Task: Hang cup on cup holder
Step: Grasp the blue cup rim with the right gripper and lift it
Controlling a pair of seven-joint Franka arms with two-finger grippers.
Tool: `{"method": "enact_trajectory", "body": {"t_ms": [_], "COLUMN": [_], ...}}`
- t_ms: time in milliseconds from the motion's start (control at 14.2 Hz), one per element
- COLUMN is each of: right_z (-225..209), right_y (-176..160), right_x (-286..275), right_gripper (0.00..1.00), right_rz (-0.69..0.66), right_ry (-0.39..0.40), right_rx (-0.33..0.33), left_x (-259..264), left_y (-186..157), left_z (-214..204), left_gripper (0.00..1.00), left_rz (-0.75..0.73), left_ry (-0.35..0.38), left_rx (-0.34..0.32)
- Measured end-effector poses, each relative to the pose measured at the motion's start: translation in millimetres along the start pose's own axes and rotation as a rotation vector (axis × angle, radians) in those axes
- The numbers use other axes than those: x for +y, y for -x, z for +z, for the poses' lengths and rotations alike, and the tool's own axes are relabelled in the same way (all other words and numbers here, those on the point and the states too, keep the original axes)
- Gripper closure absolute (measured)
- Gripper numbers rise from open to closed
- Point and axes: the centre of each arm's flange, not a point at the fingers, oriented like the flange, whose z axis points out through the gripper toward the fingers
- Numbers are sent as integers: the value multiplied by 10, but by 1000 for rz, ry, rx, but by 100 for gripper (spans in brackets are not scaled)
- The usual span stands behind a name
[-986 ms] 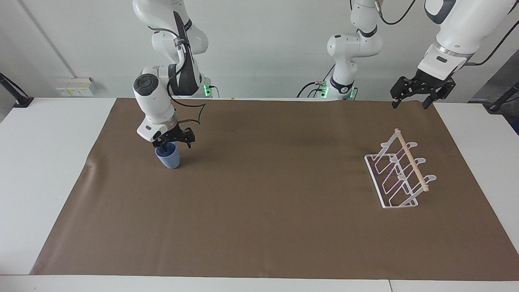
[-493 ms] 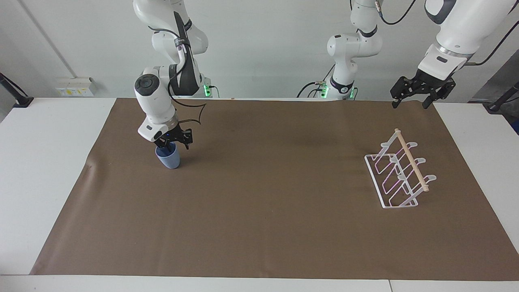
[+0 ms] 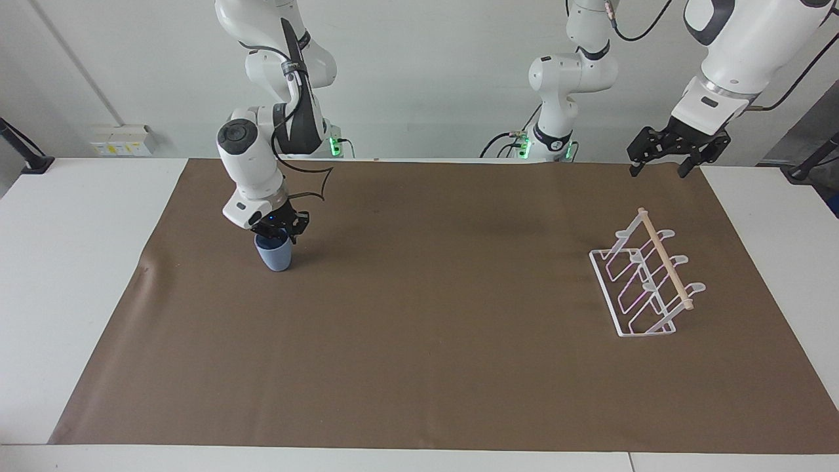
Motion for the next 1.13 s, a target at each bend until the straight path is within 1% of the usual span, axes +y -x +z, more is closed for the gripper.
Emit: {"method": "enact_trajectory", "body": {"t_ms": [211,634,704,775,915,1127], "right_z": [-14,-49,-95,-149,-297,-513], "right_y": [2,-20,-48,-80,-168,-279], "right_x": [-4,-2,-1,-2,-41,-154], "right_gripper": [94,94,94,94,94,94], "right_rz": [0,0,0,1,29,66], "right_ry": [0,0,1,0,-43,-146], "right_rx": [3,11,21,33,70,110], "left_x": [33,140,151,174,205,215], "left_y": [46,50,45,44,43,41], "left_z": [23,-6,-8,-10,-13,-19], "left_gripper": [0,0,0,0,0,0], "left_rz": [5,22,22,22,17,0], "left_ry": [3,2,11,36,95,162], "left_rx": [-5,13,18,19,20,19]}}
